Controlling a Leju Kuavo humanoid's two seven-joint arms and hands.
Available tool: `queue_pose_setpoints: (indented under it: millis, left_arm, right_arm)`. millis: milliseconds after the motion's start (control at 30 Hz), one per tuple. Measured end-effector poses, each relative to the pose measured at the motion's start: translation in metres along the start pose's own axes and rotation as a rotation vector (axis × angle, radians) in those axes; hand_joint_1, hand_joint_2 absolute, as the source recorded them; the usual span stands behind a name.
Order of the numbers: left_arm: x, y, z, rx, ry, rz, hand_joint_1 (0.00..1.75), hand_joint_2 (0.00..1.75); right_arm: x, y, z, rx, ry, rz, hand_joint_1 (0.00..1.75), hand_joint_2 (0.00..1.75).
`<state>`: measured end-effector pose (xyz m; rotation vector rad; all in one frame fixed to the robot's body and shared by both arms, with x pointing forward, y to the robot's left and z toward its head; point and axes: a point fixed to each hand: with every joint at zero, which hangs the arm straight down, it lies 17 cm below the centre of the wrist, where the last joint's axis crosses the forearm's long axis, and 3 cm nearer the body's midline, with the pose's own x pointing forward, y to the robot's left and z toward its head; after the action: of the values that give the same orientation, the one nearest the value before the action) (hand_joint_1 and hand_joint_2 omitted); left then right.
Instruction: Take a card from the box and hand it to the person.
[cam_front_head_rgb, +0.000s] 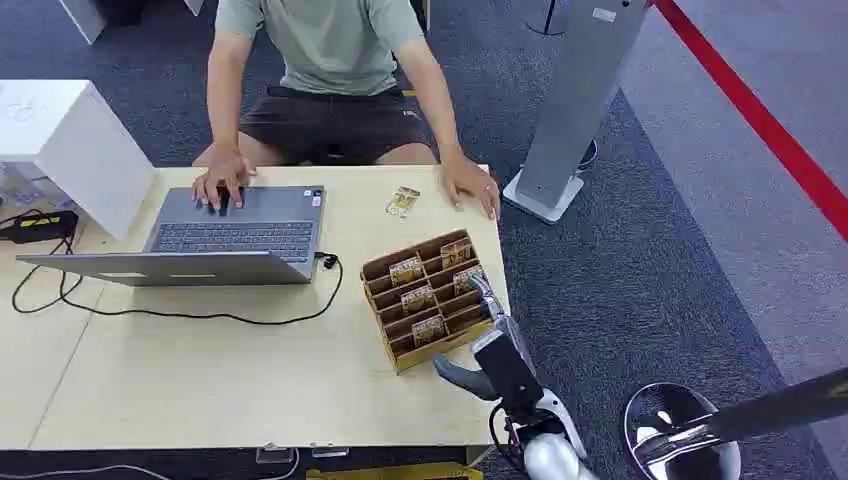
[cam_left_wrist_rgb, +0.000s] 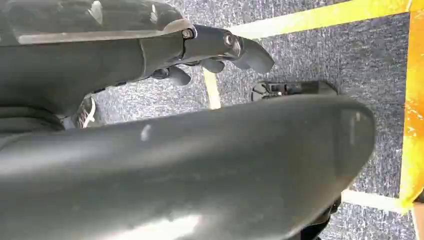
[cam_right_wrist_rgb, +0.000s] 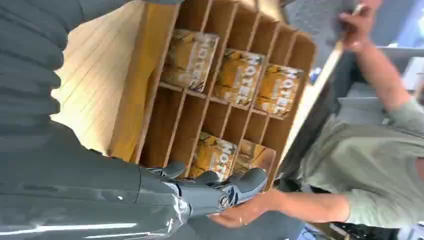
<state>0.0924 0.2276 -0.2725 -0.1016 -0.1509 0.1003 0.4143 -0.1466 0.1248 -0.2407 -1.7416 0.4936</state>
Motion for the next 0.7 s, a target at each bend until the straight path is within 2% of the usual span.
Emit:
queue_pose_setpoints:
  millis: [133,267,333,433,467,500,533,567,667,700]
  left_arm:
    - [0.001,-0.003,0.0,-0.015,-0.006,-0.02,0.0,0.0]
    - [0.0,-0.003,0.001,-0.016,-0.006,-0.025,0.0,0.0]
    - [0.0,-0.003,0.001,-0.017,-0.003,-0.027,0.0,0.0]
    - [-0.001,-0.005,0.001,-0.024,0.008,-0.03,0.0,0.0]
    - [-0.002,-0.005,0.001,-0.025,0.011,-0.031,0.0,0.0]
    - [-0.003,-0.005,0.001,-0.025,0.014,-0.031,0.0,0.0]
    - [-0.003,-0.006,0.001,-0.026,0.014,-0.032,0.0,0.0]
    - [-0.003,-0.006,0.001,-0.026,0.014,-0.032,0.0,0.0]
    - [-0.003,-0.006,0.001,-0.027,0.014,-0.033,0.0,0.0]
    - [-0.003,-0.006,0.001,-0.027,0.015,-0.032,0.0,0.0]
  right_arm:
    - [-0.001,-0.018,-0.027,0.021,0.089,0.431,0.0,1.75]
    - [0.029,-0.036,-0.049,-0.009,0.069,0.563,0.0,1.75]
    - [0.038,-0.036,-0.058,0.013,0.077,0.686,0.0,1.75]
    - [0.044,-0.031,-0.068,0.059,0.143,0.87,0.0,1.75]
    - [0.049,-0.029,-0.07,0.064,0.145,0.893,0.12,1.75]
    - [0.054,-0.024,-0.071,0.071,0.139,0.904,0.12,1.75]
    - [0.058,-0.018,-0.071,0.08,0.131,0.912,0.3,1.75]
    - [0.06,-0.013,-0.07,0.087,0.13,0.918,0.61,1.75]
    - [0.061,-0.002,-0.066,0.11,0.136,0.933,0.89,1.75]
    - [0.061,0.002,-0.064,0.119,0.139,0.934,0.89,1.75]
